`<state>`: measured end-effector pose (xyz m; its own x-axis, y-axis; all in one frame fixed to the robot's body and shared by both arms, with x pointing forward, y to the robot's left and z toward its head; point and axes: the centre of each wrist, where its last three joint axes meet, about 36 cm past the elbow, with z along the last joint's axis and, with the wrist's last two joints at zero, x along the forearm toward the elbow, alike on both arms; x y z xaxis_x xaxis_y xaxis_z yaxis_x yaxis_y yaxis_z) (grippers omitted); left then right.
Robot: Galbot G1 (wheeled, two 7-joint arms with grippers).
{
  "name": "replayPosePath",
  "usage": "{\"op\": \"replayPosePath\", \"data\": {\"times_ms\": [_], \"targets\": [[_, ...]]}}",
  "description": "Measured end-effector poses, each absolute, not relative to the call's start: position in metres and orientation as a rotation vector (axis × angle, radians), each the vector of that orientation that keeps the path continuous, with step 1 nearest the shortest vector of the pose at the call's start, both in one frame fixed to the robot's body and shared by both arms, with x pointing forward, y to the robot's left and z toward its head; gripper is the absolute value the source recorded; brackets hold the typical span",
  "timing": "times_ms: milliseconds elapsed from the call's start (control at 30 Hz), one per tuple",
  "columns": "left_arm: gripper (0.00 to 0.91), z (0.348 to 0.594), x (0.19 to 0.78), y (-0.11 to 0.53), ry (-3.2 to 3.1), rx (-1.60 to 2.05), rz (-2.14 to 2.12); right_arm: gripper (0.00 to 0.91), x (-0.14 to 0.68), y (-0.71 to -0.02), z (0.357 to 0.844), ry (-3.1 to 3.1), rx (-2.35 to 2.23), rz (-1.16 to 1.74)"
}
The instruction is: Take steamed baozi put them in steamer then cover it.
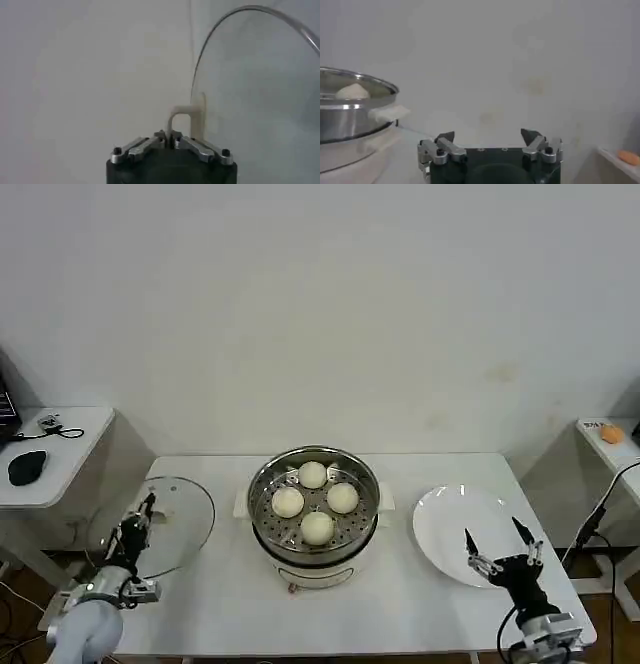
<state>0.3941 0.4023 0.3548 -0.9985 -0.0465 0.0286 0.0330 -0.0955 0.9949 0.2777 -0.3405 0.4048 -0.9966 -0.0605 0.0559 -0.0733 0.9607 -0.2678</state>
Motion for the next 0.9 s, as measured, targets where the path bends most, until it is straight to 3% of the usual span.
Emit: {"op": "replayPosePath", "data": {"times_ms": [467,900], "targets": [[0.0,0.444,0.393,0.34,-2.17,0.13,-2.285,0.907,0.283,-0.328,0.393,-3.059,0.153,0.384],[0.0,0.477,0.4,0.242,-2.294,-0.013,-2.233,0.907,0.286,-0.313,0.383,-3.043,0.178,0.384]]}}
